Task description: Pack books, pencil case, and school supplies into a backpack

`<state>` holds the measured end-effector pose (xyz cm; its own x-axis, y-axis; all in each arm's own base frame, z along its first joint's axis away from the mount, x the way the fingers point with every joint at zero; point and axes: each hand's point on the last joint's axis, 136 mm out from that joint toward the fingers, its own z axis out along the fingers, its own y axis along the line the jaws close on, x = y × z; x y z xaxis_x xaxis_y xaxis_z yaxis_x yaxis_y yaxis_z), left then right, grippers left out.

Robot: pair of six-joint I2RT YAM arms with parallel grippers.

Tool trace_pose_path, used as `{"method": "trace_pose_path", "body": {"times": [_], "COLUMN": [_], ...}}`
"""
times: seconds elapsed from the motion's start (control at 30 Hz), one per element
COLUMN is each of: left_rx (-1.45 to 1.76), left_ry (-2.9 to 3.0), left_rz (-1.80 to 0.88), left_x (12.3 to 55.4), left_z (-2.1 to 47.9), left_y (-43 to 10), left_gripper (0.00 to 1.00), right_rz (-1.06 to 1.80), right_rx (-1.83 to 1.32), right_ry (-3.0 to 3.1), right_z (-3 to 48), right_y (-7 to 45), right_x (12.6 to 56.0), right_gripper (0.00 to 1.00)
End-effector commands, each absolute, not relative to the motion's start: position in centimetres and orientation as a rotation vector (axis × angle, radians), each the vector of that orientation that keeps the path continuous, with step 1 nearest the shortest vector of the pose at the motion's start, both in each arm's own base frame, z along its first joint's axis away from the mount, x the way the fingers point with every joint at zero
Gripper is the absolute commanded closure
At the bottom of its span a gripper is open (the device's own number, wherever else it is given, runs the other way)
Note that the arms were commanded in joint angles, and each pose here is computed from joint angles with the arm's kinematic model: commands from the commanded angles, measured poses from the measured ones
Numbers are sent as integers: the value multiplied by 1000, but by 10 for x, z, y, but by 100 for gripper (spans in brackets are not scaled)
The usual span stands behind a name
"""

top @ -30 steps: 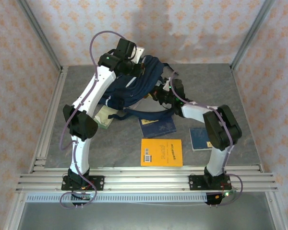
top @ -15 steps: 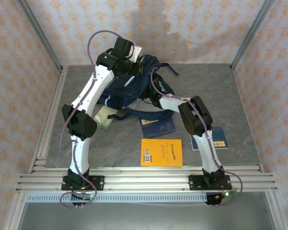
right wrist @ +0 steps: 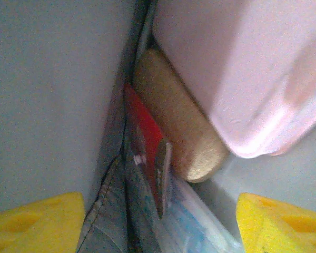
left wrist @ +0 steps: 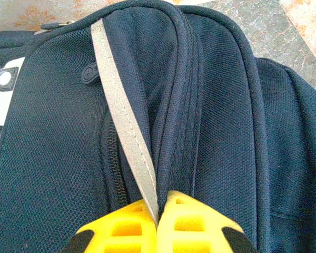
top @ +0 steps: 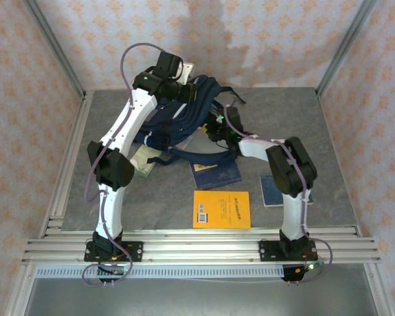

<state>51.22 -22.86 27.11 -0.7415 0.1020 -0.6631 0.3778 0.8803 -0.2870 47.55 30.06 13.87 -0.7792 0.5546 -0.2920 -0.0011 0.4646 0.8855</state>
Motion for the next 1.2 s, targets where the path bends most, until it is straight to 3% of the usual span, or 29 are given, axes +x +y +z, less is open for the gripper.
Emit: {"method": "trace_pose_path", "body": {"times": [0.0,0.17,0.33,0.47,0.6,0.83,1.0,1.17], "left_rx": [302,250,184,123,49,0,18,78], "left_ry": [2257,2283,2242,2244,2259,2407,2574,2651], "left_rz": [-558,-557,-590,-552,-557,-570,-660,-602], "left_x": [532,527,511,492,453,358,292,253], "left_z": [301,294,314,322,324,236,153,110], "left_y": [-227,-224,-222,-216,-208,-241,-271,-275], "left_gripper": [100,81,65,61,59,58,58,57], "right_rz": [1208,787,547,505,543,503,490,471], "right_rx": [405,505,529,480,399,522,551,548], "right_ry": [2129,2201,2156,2175,2344,2624,2712,2812], "right_z": [162,161,189,206,188,120,93,69], "right_y": [277,211,161,148,157,140,124,119], "right_x": [467,442,411,383,345,257,212,187], "right_gripper": [27,36,38,38,40,45,27,22]}}
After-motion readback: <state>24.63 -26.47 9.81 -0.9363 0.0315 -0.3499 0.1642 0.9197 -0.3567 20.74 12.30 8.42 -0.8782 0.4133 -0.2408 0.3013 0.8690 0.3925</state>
